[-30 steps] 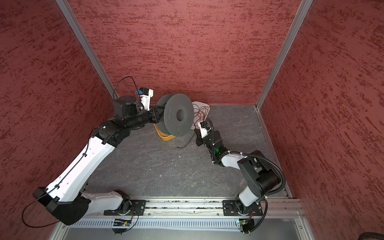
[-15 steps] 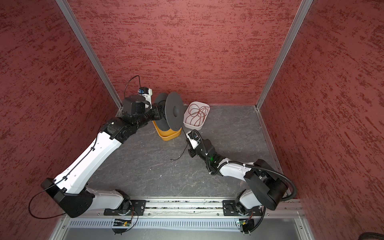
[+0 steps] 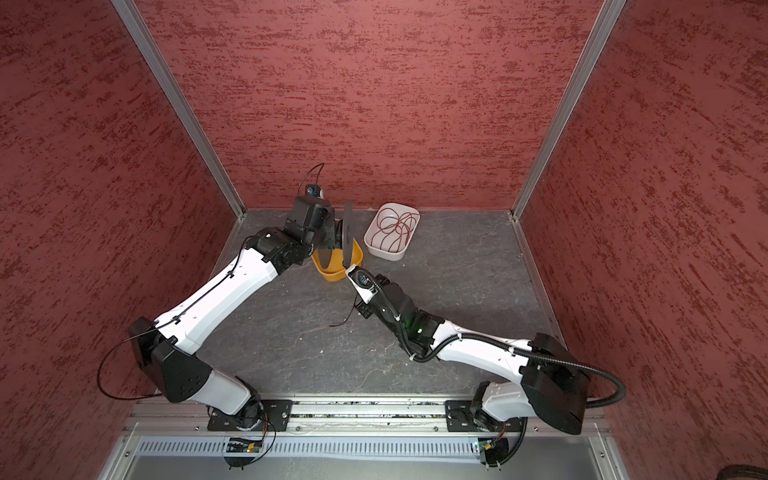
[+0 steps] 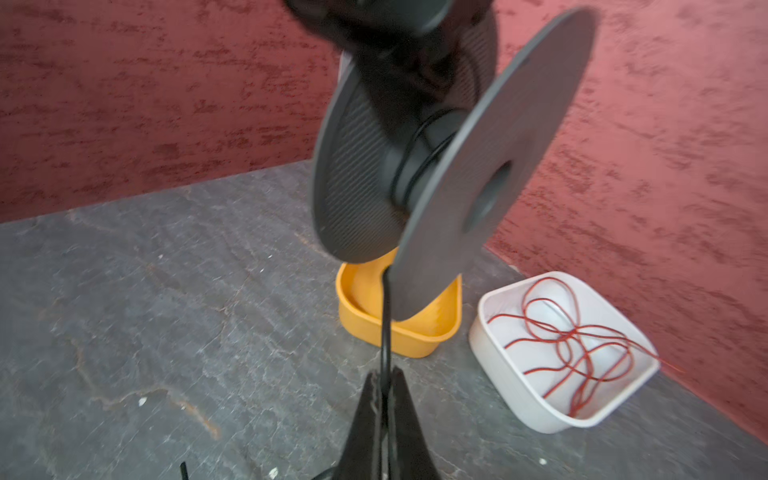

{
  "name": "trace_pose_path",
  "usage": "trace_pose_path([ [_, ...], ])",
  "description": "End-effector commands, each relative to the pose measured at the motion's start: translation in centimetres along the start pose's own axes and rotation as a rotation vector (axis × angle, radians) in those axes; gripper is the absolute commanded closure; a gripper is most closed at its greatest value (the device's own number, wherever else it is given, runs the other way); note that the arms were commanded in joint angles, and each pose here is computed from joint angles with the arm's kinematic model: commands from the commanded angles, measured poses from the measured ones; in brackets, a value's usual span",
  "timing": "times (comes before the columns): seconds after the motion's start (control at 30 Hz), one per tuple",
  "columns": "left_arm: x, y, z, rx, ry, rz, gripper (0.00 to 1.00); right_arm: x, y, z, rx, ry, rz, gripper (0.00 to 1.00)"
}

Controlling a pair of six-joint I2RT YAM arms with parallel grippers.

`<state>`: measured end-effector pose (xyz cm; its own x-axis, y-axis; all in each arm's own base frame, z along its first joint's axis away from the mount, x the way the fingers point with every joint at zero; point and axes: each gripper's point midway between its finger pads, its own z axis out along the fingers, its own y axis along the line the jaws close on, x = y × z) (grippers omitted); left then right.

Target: Wrap the cables

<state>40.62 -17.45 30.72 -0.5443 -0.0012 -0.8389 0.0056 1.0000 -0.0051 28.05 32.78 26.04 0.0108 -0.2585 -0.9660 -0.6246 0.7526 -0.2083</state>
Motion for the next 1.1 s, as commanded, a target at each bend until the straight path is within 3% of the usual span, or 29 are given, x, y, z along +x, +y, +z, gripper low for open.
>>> trace_pose_path([
  [0.0, -2.4, -0.2, -1.5, 0.014, -0.056, 0.010, 1.00, -3.2, -3.2, -0.7, 0.155, -0.015, -0.025, 1.00],
  [0.13, -1.6, -1.6, -1.6, 0.062, -0.023, 0.054, 1.00, -4.4, -5.9, 0.4, 0.331, 0.021, 0.001, 1.00],
  [0.27, -0.8, -2.8, -1.7, 0.106, 0.009, 0.068, 1.00, -5.0, -6.9, 1.6, 0.391, 0.018, 0.011, 1.00],
  [0.5, 0.2, -5.4, -2.7, 0.246, 0.062, 0.074, 1.00, -6.5, -7.7, 3.0, 0.337, -0.031, 0.059, 1.00],
  [0.67, 0.8, -7.2, -3.7, 0.376, 0.112, 0.066, 1.00, -6.5, -8.2, 3.4, 0.300, -0.032, 0.079, 0.93],
  [1.07, 1.0, -8.0, -4.8, 0.432, 0.127, 0.123, 1.00, -5.6, -11.6, 4.2, 0.226, 0.019, 0.160, 0.92],
])
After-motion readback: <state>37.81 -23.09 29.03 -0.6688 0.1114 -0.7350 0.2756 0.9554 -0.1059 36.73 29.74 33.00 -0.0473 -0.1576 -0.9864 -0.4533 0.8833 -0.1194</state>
